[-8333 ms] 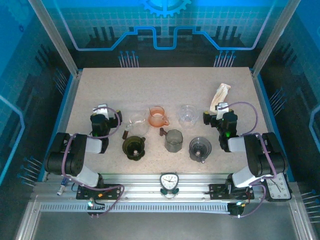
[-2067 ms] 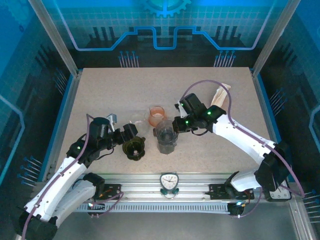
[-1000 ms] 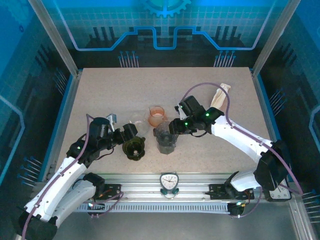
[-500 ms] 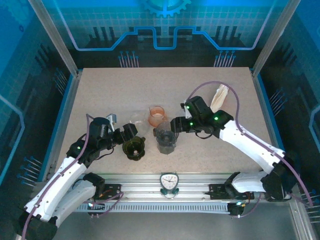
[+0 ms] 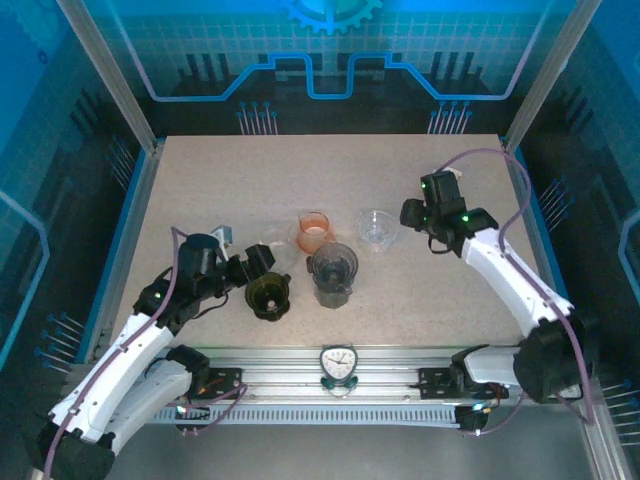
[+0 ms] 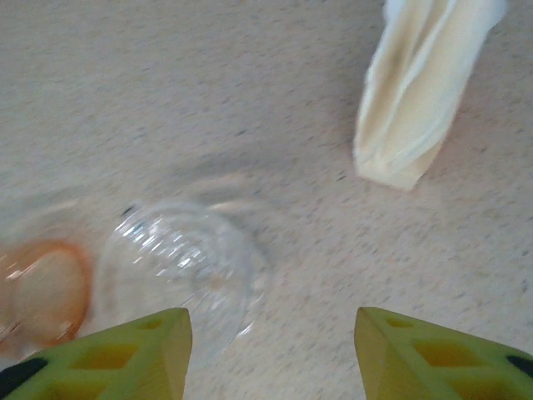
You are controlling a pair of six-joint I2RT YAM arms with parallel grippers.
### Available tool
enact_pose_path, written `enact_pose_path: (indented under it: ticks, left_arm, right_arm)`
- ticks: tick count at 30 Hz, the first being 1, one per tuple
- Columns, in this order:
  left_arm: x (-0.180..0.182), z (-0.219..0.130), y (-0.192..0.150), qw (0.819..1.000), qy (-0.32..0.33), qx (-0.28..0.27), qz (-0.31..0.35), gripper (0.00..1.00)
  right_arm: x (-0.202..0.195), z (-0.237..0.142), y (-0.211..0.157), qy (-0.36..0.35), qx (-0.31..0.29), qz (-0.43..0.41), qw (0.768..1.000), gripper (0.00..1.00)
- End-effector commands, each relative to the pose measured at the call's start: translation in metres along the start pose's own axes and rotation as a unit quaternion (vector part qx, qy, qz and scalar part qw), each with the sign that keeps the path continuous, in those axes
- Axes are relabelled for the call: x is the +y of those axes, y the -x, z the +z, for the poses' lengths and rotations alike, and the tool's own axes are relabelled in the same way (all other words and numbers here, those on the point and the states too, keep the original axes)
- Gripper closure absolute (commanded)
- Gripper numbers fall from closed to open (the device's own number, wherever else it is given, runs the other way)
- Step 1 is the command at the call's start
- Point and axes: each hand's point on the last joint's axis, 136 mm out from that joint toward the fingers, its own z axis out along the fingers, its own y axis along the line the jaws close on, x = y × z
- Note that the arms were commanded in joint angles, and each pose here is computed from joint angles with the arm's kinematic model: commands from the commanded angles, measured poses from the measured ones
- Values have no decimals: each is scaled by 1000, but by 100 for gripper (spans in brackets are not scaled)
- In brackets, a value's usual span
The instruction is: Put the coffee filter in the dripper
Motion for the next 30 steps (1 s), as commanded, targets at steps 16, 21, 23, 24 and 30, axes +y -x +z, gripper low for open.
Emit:
enact_pose_path:
  ticks: [16,21,23,24,30]
  left_arm:
    - [2,9,-3,1000,-2,3,15,1]
    - [1,9,-1,1000,-2,0,13,1]
    - [2,10,0,1000,0,0,13,1]
    - [1,10,0,1000,1,0,14,1]
    - [1,11,3,1000,8,-1,14,1]
  right_arm:
    - [-120,64,69,-98,-54,219,969,34]
    - [-150,85,64,-108,-35,282,953,43]
    - [-157,93,66,-117,-24,289,950,49]
    - [-161,99,66,-124,-16,289,949,52]
    - [-178,132,55,-131,23,324,937,62]
